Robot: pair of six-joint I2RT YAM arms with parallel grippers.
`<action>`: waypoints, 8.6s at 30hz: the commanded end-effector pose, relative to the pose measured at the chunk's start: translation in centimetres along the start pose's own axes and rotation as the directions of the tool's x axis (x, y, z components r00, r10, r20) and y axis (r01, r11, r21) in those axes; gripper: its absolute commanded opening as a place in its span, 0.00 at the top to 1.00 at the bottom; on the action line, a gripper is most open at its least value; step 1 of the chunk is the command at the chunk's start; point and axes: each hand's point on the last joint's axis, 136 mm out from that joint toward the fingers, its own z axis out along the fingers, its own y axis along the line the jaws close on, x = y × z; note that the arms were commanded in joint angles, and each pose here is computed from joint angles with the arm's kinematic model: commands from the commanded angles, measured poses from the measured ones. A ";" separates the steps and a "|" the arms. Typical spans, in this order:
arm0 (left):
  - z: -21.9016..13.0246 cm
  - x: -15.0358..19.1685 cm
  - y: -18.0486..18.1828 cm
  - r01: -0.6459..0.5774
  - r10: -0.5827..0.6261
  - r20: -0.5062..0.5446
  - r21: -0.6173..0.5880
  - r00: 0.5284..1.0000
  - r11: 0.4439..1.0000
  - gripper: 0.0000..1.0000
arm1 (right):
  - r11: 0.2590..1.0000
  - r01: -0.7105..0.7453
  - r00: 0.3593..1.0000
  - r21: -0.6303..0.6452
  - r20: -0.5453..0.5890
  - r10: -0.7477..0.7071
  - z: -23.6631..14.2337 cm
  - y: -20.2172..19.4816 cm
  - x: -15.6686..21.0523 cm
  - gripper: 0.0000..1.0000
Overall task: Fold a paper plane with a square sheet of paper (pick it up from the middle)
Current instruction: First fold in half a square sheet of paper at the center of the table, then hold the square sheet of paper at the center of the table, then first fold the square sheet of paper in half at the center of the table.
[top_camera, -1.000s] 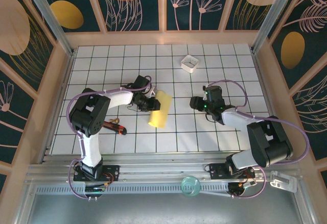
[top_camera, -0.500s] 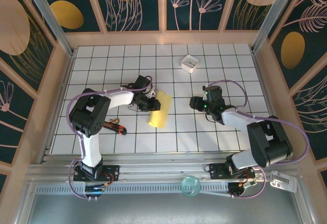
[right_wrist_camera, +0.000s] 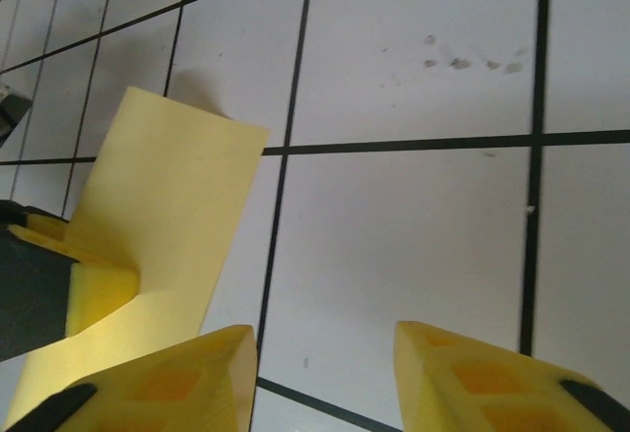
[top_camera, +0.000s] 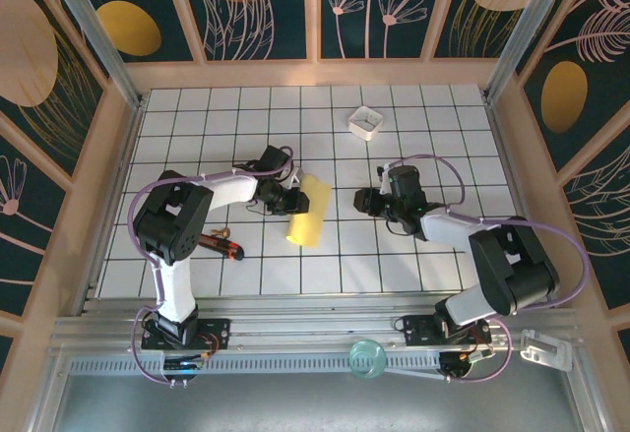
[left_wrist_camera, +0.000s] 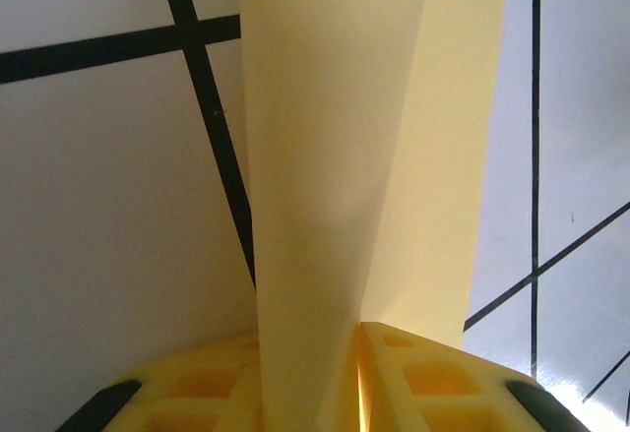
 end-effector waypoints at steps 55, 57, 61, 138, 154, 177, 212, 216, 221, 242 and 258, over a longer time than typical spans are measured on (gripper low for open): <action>3.2 5.1 7.5 0.071 -0.100 -0.111 -0.241 0.989 0.968 0.73 | 0.961 -0.134 0.974 -0.244 -0.212 0.082 7.7 8.9 4.0 1.00; 3.2 5.1 7.6 0.071 -0.101 -0.113 -0.242 0.988 0.968 0.72 | 0.961 -0.134 0.972 -0.240 -0.221 0.080 7.9 8.8 4.2 1.00; 3.2 5.2 7.6 0.070 -0.100 -0.113 -0.243 0.989 0.967 0.73 | 0.964 -0.133 0.970 -0.228 -0.231 0.079 8.3 8.6 4.4 1.00; -2.5 2.1 -1.3 0.059 -0.061 0.096 0.028 0.994 0.998 0.66 | 0.974 -0.141 0.899 0.177 -0.389 0.201 9.0 -0.1 11.4 1.00; -1.8 5.8 -0.1 0.117 -0.115 0.062 -0.025 0.991 0.993 0.76 | 0.975 -0.134 0.899 0.178 -0.391 0.195 9.1 -0.3 11.5 1.00; -3.3 5.9 -2.3 0.071 -0.079 0.083 0.102 0.993 0.992 0.70 | 0.974 -0.119 0.900 0.191 -0.393 0.187 8.6 -1.1 11.9 1.00; -1.8 -5.7 -1.7 0.063 -0.081 0.190 0.103 0.978 0.993 0.81 | 0.981 -0.091 0.906 0.170 -0.395 0.153 8.6 -1.3 11.4 1.00; 0.1 -7.2 0.4 0.084 -0.091 0.178 0.046 0.980 0.995 0.82 | 0.979 -0.094 0.906 0.180 -0.393 0.159 8.5 -1.6 11.5 1.00; 0.6 -8.1 3.0 0.099 -0.094 0.191 -0.020 0.977 0.995 0.82 | 0.978 -0.102 0.904 0.185 -0.394 0.168 8.2 -1.7 11.7 1.00; -1.4 -1.9 0.8 0.117 -0.129 0.138 0.088 0.982 0.989 0.76 | 0.976 -0.117 0.904 0.186 -0.386 0.182 8.5 -1.5 11.3 1.00; -5.9 0.7 -1.5 0.081 -0.121 0.214 0.184 0.969 0.980 0.71 | 0.977 -0.104 0.908 0.188 -0.384 0.171 8.3 -1.5 10.9 1.00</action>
